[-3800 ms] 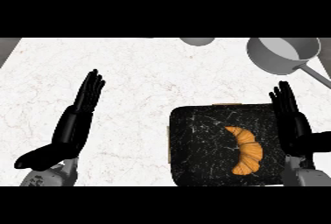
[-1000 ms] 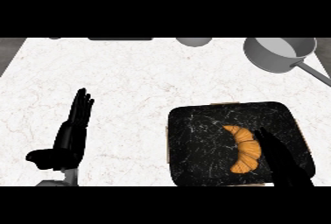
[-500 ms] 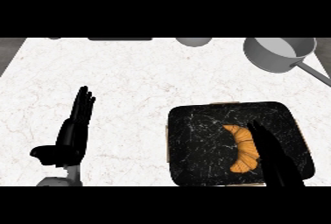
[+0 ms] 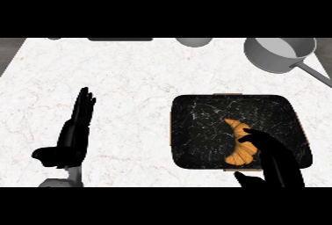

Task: Pick the croissant from the tray and place it in the pot

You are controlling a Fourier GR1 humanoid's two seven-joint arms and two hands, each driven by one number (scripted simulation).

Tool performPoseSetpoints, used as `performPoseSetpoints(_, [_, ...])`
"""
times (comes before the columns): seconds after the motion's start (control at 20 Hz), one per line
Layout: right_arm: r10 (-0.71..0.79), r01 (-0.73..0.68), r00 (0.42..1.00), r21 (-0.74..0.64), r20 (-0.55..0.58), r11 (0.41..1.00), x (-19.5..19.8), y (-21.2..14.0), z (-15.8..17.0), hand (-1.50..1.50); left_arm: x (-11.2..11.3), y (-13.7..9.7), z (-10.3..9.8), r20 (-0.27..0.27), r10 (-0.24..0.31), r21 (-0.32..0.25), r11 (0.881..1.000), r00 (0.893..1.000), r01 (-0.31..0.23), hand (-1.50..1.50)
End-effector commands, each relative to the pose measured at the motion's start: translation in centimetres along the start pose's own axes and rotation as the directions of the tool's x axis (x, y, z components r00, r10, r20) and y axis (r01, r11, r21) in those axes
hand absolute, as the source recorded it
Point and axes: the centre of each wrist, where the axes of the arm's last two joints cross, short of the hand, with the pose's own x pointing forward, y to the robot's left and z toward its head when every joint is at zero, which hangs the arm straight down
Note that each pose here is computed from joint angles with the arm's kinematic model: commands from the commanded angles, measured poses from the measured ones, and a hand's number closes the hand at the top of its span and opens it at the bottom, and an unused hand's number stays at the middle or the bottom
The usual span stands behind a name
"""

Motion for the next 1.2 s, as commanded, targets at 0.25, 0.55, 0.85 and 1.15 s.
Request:
performPoseSetpoints(0.25, [0.040, -0.036, 0.998, -0.081, 0.043, 0.996, 0.5, 2.0, -0.3, 1.50, 0.8, -0.7, -0.6, -0.010, 0.005, -0.012, 1.000, 1.000, -0.005, 0.00])
performPoseSetpoints(0.55, [0.120, -0.119, 0.981, -0.015, 0.156, 0.993, 1.6, 0.9, -4.4, 1.50, -0.6, 0.3, 0.0, -0.013, 0.008, -0.010, 1.000, 1.000, -0.008, 0.00])
performPoseSetpoints(0.85, [0.148, -0.255, 0.912, 0.248, 0.382, 0.935, 6.6, 0.1, -9.9, 1.50, 0.4, -1.3, -0.9, 0.003, 0.009, -0.049, 0.999, 1.000, -0.009, 0.00])
performPoseSetpoints(1.15, [0.080, -0.107, 0.903, 0.041, 0.423, 0.993, 10.8, -1.3, -12.6, 1.50, -0.3, -0.8, 1.0, 0.008, -0.003, -0.023, 1.000, 1.000, 0.003, 0.00])
